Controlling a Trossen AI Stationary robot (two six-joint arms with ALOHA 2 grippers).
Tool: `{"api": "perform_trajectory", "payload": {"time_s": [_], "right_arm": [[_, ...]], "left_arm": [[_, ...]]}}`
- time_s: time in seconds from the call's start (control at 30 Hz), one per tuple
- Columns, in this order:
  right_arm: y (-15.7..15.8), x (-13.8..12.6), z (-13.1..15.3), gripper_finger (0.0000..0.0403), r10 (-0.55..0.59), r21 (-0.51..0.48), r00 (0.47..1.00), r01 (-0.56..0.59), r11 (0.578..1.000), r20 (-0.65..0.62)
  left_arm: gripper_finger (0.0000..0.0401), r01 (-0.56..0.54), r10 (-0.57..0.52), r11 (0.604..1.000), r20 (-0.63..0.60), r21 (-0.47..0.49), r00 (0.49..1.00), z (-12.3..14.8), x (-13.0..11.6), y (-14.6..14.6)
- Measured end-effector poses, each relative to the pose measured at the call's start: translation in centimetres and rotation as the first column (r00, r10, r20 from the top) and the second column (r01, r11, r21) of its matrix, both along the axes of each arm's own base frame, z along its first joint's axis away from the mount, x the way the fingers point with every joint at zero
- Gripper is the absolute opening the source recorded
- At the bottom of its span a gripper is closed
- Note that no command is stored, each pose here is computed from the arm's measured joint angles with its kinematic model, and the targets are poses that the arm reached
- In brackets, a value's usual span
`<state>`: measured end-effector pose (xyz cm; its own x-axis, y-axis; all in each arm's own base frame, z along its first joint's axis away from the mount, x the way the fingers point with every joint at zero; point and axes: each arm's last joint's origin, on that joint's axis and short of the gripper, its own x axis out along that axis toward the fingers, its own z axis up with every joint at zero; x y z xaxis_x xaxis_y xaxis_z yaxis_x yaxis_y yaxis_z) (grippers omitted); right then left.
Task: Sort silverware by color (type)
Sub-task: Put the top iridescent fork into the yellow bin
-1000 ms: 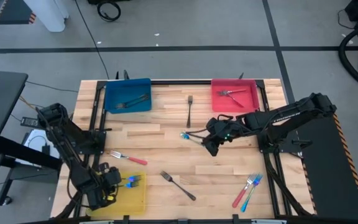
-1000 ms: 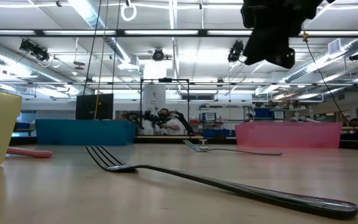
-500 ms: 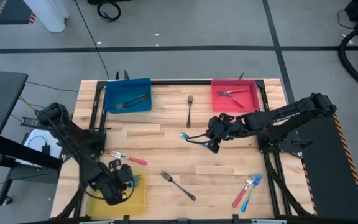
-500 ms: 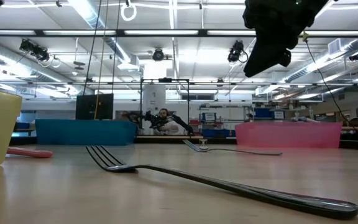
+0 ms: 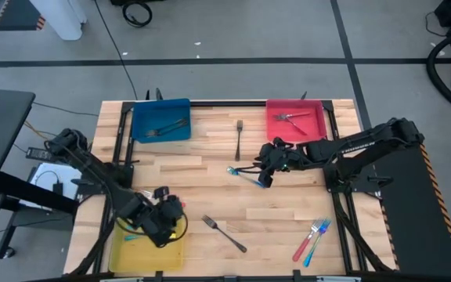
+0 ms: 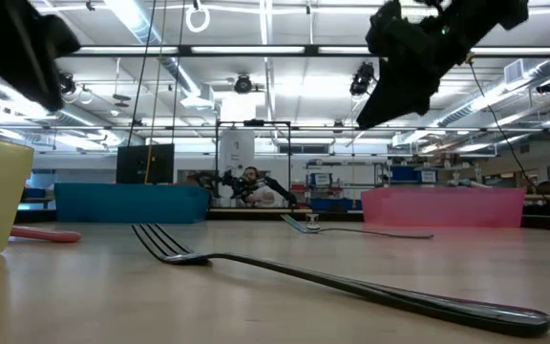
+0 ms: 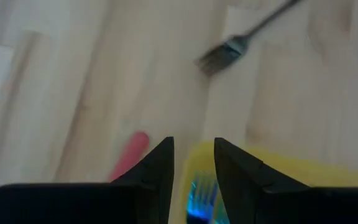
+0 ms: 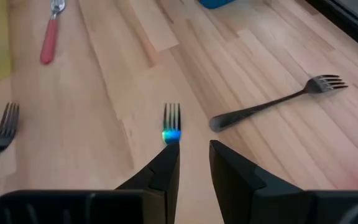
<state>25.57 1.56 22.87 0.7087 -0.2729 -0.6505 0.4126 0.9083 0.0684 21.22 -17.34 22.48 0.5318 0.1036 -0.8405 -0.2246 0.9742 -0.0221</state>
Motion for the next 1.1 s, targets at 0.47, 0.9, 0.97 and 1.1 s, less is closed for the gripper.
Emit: {"api": "perform_trajectory", "payload": {"time_s": [0.47,0.9,0.97,1.1], "right_arm": [[-1.1,0.8,-6.9,0.0096,0.009,-0.010,0.999,-0.009,1.000,-0.053],[-0.3,4.7,-10.3,0.0096,0.087,0.000,0.980,-0.089,0.996,-0.181],[0.0,5.2,-10.3,0.0096,0.113,0.016,0.978,-0.112,0.994,-0.177],[0.5,5.8,-10.4,0.0096,0.124,0.015,0.977,-0.123,0.992,-0.174]], "left_arm": [[0.0114,0.016,-0.022,0.999,0.133,0.049,0.991,0.9,4.4,3.7],[0.0114,-0.031,0.023,0.998,0.145,0.057,0.989,1.0,5.4,5.3],[0.0114,-0.031,0.022,0.998,0.144,0.056,0.989,1.0,5.4,5.3],[0.0114,-0.029,0.021,0.998,0.146,0.054,0.989,1.0,5.4,5.3]]}}
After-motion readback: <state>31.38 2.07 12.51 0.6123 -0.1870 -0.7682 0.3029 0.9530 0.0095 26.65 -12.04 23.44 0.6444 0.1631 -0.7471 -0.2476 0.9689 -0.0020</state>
